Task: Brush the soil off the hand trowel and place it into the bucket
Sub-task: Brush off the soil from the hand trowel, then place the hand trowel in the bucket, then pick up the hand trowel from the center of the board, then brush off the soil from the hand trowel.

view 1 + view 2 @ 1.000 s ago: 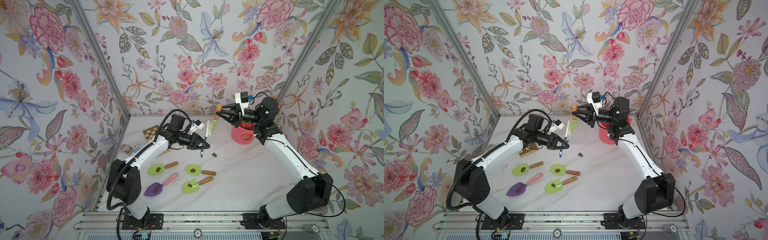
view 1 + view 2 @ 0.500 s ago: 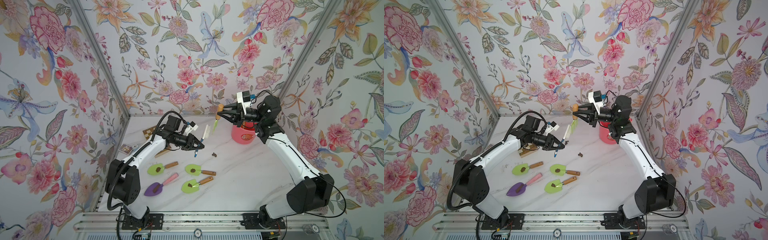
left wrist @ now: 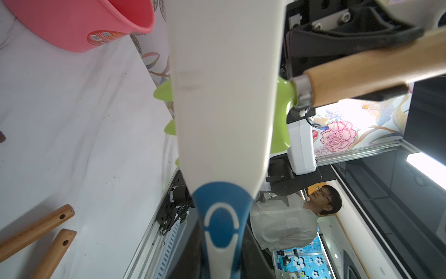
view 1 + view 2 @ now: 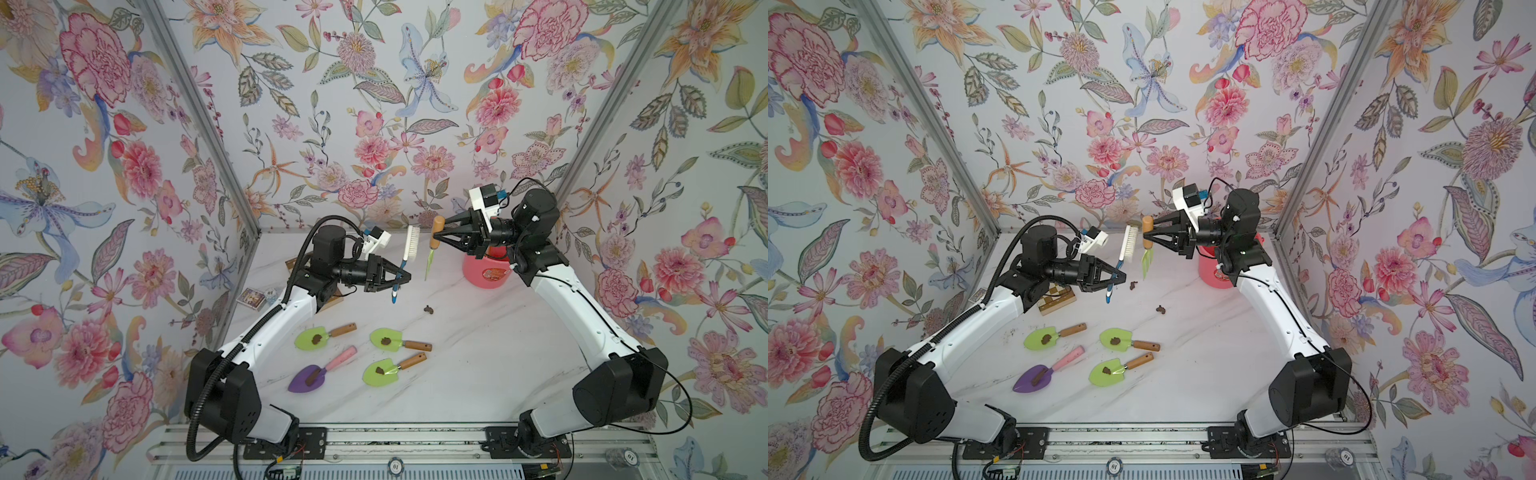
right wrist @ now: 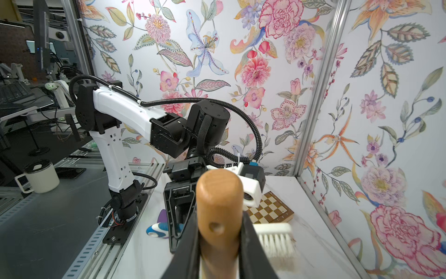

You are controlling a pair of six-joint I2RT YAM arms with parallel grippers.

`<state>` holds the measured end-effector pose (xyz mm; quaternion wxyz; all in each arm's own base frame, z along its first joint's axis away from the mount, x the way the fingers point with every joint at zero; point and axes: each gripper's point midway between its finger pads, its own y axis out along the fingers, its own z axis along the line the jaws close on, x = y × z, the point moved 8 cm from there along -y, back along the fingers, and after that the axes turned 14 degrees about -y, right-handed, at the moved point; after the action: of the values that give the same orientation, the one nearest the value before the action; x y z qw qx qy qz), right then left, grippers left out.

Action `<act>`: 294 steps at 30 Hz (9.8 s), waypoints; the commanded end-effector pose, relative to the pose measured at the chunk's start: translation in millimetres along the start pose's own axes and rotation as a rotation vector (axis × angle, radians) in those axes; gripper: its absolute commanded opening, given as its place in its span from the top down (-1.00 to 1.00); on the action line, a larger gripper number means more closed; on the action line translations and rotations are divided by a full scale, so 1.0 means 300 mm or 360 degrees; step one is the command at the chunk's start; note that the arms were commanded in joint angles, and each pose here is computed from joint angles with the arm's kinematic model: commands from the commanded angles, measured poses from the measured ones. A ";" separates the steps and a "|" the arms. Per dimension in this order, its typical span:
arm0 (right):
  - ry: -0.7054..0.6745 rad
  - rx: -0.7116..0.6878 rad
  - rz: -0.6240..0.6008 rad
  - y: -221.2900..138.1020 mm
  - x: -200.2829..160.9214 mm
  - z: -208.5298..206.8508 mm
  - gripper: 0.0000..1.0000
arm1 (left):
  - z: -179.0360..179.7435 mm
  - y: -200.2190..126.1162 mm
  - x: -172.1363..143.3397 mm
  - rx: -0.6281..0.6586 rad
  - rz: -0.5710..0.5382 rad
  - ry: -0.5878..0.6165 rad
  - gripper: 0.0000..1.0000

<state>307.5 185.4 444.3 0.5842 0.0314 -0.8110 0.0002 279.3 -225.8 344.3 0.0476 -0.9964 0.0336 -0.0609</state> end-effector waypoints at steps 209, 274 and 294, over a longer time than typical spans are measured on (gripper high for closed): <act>0.2991 -0.2945 0.0750 0.292 -1.033 0.891 0.61 | 0.309 -0.248 -0.314 0.1567 -0.0536 0.0690 1.00; 0.1336 -0.1212 0.1087 -0.041 -0.571 -0.340 0.76 | 0.559 0.326 0.029 0.2484 0.0192 0.1495 1.00; 0.1134 -0.1208 0.1255 0.087 -0.546 -0.303 0.75 | 0.276 0.277 0.145 0.2395 -0.0110 0.1657 1.00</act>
<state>444.9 219.1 318.5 0.7581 -0.4629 -0.4544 -0.0671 318.5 -295.9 255.9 0.6625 -0.5668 -0.0236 -0.4892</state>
